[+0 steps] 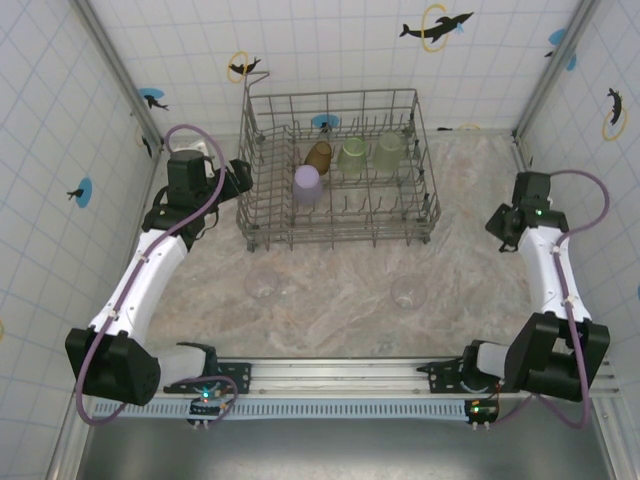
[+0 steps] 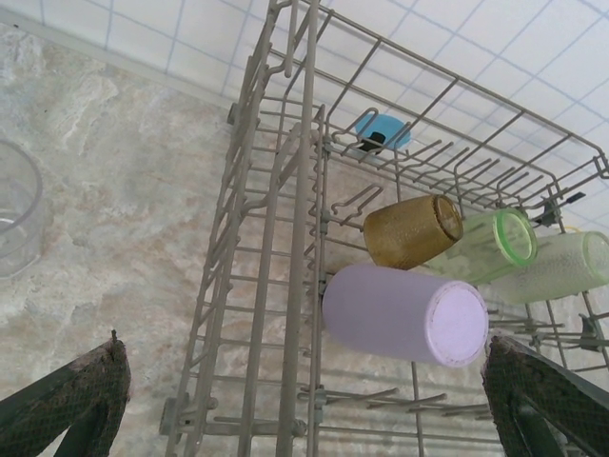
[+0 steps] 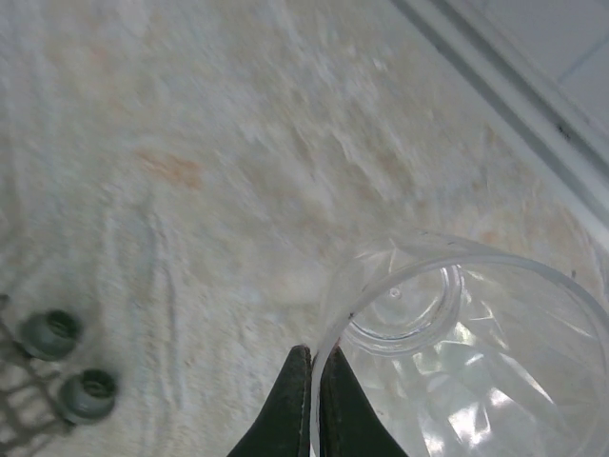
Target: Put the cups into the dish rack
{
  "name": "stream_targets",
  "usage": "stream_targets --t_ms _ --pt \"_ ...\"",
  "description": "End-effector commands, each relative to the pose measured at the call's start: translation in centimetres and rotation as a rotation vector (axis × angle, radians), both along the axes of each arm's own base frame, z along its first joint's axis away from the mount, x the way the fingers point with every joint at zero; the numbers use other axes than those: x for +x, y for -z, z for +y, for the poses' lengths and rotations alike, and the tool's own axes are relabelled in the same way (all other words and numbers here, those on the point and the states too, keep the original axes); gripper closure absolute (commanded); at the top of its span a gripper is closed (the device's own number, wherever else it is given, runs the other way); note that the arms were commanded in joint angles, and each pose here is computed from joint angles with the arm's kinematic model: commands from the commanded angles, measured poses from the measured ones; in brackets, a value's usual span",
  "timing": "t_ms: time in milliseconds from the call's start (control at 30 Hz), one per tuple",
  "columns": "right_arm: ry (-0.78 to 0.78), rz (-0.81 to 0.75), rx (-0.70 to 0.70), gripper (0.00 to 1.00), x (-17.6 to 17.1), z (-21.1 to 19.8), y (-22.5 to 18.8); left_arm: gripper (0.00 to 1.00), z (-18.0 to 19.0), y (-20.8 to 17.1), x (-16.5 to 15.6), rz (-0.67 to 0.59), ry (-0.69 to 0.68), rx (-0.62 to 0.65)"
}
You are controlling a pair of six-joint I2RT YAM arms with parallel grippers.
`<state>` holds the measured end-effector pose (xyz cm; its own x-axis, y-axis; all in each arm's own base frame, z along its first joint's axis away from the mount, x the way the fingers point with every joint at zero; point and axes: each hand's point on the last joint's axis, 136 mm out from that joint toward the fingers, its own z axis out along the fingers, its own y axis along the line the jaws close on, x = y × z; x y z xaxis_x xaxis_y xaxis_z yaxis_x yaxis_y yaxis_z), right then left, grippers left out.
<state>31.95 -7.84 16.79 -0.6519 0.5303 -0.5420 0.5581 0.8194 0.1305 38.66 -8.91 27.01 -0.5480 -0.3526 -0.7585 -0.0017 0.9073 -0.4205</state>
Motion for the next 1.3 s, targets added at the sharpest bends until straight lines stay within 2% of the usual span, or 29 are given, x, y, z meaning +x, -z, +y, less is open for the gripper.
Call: stream_targets --t_ms 0,233,600,767,933,1267 --pt "-0.047 -0.087 -0.009 1.0 3.0 0.6 -3.8 0.03 0.4 -0.8 -0.1 -0.008 -0.001 0.033" --pt "-0.106 -0.152 -0.062 1.0 7.7 1.9 -8.6 0.02 0.0 -2.1 1.2 -0.013 0.029 0.06" --pt "-0.21 -0.254 -0.064 1.0 12.5 7.1 -12.4 0.02 -1.7 -4.2 3.2 -0.033 0.084 0.006" --pt "-0.289 -0.352 0.153 1.0 13.9 11.7 -12.8 0.02 -4.3 -5.9 3.5 -0.053 0.192 -0.102" --pt "-0.402 -0.44 0.229 1.0 14.4 17.8 -13.6 0.02 -5.0 -6.3 4.6 -0.049 0.209 -0.136" --pt "-0.57 -0.535 0.462 1.0 15.2 25.8 -12.9 0.02 -7.8 -5.8 5.6 -0.017 0.278 -0.247"
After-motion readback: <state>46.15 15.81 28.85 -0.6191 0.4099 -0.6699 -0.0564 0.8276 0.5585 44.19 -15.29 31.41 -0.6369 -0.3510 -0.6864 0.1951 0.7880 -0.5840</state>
